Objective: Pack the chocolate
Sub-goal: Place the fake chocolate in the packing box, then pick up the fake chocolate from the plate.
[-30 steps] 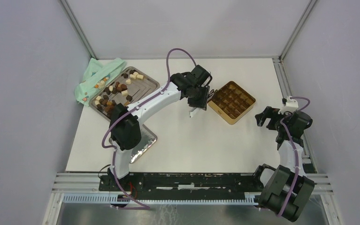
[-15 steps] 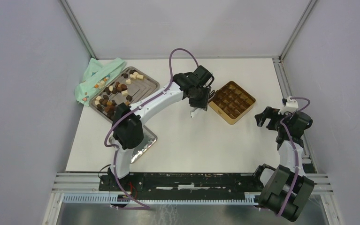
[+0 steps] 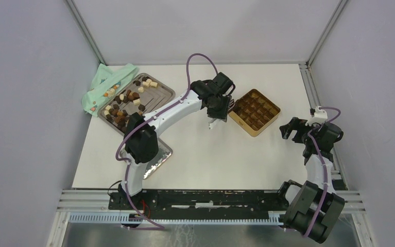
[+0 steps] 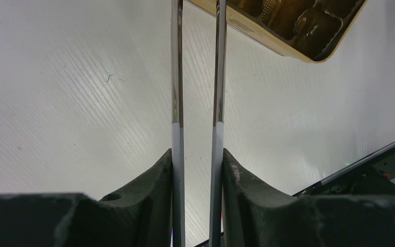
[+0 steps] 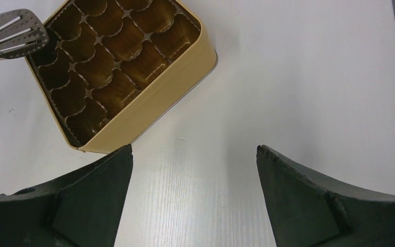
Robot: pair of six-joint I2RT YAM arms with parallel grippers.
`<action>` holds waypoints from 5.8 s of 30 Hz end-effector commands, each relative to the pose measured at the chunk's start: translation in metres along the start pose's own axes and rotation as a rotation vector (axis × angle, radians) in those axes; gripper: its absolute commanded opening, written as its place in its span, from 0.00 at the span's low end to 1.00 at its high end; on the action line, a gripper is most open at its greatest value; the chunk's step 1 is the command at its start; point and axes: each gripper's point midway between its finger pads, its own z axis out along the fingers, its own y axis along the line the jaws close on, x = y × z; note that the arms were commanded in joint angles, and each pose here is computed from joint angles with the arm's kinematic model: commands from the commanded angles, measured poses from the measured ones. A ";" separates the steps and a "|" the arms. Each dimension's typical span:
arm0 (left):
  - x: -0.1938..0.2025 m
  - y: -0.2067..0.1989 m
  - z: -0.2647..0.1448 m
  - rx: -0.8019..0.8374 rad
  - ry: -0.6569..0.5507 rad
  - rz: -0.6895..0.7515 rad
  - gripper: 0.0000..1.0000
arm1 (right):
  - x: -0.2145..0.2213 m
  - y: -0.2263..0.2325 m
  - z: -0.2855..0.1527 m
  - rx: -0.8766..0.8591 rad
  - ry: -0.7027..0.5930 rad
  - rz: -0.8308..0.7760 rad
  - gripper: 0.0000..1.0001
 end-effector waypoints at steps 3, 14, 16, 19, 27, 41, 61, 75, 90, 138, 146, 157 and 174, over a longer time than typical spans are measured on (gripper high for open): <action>-0.030 -0.012 -0.028 0.036 -0.121 0.050 0.39 | -0.011 0.003 -0.001 -0.019 -0.042 -0.015 0.95; -0.044 0.030 -0.103 0.045 -0.294 -0.071 0.35 | -0.020 0.023 -0.004 -0.137 -0.061 -0.068 0.95; -0.032 0.064 -0.111 0.002 -0.284 -0.121 0.35 | -0.021 0.028 -0.005 -0.176 -0.062 -0.104 0.95; -0.013 0.123 -0.131 -0.089 -0.272 -0.187 0.35 | -0.022 0.033 -0.005 -0.220 -0.050 -0.135 0.95; 0.050 0.240 -0.165 -0.375 -0.145 -0.258 0.34 | -0.015 0.041 -0.004 -0.310 0.010 -0.156 0.95; 0.070 0.296 -0.150 -0.446 -0.063 -0.276 0.34 | -0.004 0.039 -0.005 -0.303 0.051 -0.205 0.95; 0.059 0.294 -0.123 -0.378 -0.055 -0.282 0.30 | -0.020 0.064 -0.023 -0.380 0.063 -0.335 0.95; 0.056 0.294 -0.117 -0.361 -0.050 -0.287 0.29 | -0.034 0.086 -0.024 -0.450 0.043 -0.384 0.95; 0.061 0.291 -0.119 -0.362 -0.075 -0.300 0.29 | -0.038 0.102 -0.015 -0.499 0.063 -0.432 0.95; 0.072 0.351 -0.116 -0.497 0.034 -0.373 0.47 | -0.027 0.116 -0.010 -0.544 0.081 -0.428 0.95; 0.072 0.350 -0.109 -0.477 0.047 -0.377 0.40 | -0.027 0.116 -0.010 -0.547 0.082 -0.425 0.95; 0.073 0.336 -0.114 -0.421 0.018 -0.387 0.02 | -0.027 0.119 -0.014 -0.552 0.071 -0.428 0.95; 0.081 0.321 -0.130 -0.396 -0.081 -0.384 0.02 | -0.024 0.121 -0.012 -0.572 0.078 -0.388 0.96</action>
